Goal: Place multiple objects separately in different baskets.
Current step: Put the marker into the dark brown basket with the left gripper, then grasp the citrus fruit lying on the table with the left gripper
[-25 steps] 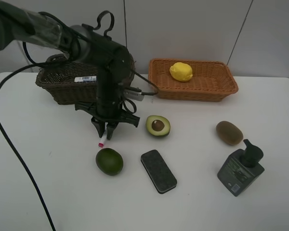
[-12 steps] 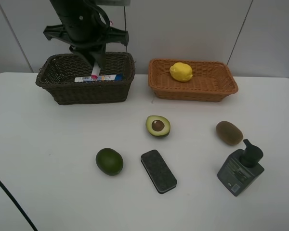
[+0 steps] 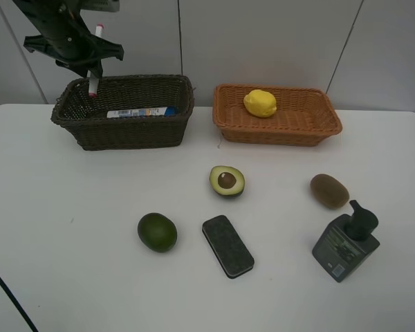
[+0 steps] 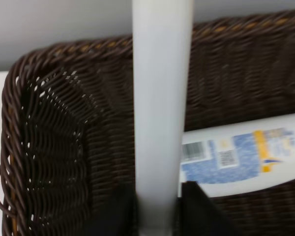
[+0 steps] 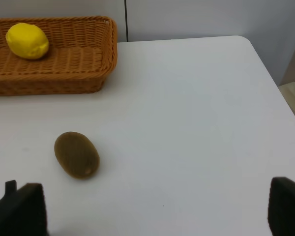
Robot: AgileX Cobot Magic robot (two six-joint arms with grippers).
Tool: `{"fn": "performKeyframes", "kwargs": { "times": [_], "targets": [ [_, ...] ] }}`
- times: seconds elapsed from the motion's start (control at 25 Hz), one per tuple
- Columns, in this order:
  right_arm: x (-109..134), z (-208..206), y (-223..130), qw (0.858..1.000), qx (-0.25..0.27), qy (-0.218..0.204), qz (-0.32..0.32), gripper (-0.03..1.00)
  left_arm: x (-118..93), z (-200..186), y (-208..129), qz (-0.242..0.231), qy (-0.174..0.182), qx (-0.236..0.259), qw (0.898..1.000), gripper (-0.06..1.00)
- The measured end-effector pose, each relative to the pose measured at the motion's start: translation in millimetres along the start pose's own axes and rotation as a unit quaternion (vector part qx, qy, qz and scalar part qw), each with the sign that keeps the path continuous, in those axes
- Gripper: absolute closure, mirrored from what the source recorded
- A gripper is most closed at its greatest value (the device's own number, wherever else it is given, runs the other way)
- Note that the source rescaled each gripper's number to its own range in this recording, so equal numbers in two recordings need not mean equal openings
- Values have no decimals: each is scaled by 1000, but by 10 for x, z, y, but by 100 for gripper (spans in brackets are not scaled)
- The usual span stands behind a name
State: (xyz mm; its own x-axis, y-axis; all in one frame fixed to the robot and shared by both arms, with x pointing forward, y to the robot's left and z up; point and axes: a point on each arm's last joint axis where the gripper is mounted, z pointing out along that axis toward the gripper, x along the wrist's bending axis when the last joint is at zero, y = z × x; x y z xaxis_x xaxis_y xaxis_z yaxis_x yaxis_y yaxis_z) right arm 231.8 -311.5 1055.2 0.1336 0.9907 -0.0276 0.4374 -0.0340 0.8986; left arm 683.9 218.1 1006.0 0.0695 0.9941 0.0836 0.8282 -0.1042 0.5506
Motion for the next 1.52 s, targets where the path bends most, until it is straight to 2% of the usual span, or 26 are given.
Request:
{"fn": "performKeyframes", "kwargs": {
  "times": [0.08, 0.12, 0.16, 0.24, 0.36, 0.48, 0.6, 0.8, 0.88, 1.04, 1.28, 1.36, 1.52],
  "targets": [
    [0, 0, 0, 1000, 0, 0, 0, -1, 12, 71, -25, 4, 2, 8, 1000, 26],
    [0, 0, 0, 1000, 0, 0, 0, -1, 9, 95, -34, 4, 2, 11, 1000, 12],
    [0, 0, 0, 1000, 0, 0, 0, -1, 8, 106, -38, 6, 2, 12, 1000, 5],
    [0, 0, 0, 1000, 0, 0, 0, -1, 3, 103, -38, 2, 0, 13, 1000, -3],
    [0, 0, 0, 1000, 0, 0, 0, -1, -3, 22, 16, -16, -7, 29, 999, -5],
    [0, 0, 0, 1000, 0, 0, 0, -1, -18, -154, 55, -51, -19, 89, 995, -5],
    [0, 0, 0, 1000, 0, 0, 0, -1, -38, -345, -9, -68, -29, 188, 979, -5],
    [0, 0, 0, 1000, 0, 0, 0, -1, -144, -497, -116, -85, -81, 226, 967, -5],
    [0, 0, 0, 1000, 0, 0, 0, -1, -239, -596, -264, -82, -104, 246, 960, -5],
    [0, 0, 0, 1000, 0, 0, 0, -1, -541, -825, -750, -43, -121, 301, 945, -5],
    [0, 0, 0, 1000, 0, 0, 0, -1, -1083, -921, -1537, 6, -89, 394, 915, -5],
    [0, 0, 0, 1000, 0, 0, 0, -1, -1197, -901, -1708, 11, -83, 398, 913, -5],
    [0, 0, 0, 1000, 0, 0, 0, -1, -1307, -794, -1844, -9, -83, 373, 924, -5]
  ]
}}
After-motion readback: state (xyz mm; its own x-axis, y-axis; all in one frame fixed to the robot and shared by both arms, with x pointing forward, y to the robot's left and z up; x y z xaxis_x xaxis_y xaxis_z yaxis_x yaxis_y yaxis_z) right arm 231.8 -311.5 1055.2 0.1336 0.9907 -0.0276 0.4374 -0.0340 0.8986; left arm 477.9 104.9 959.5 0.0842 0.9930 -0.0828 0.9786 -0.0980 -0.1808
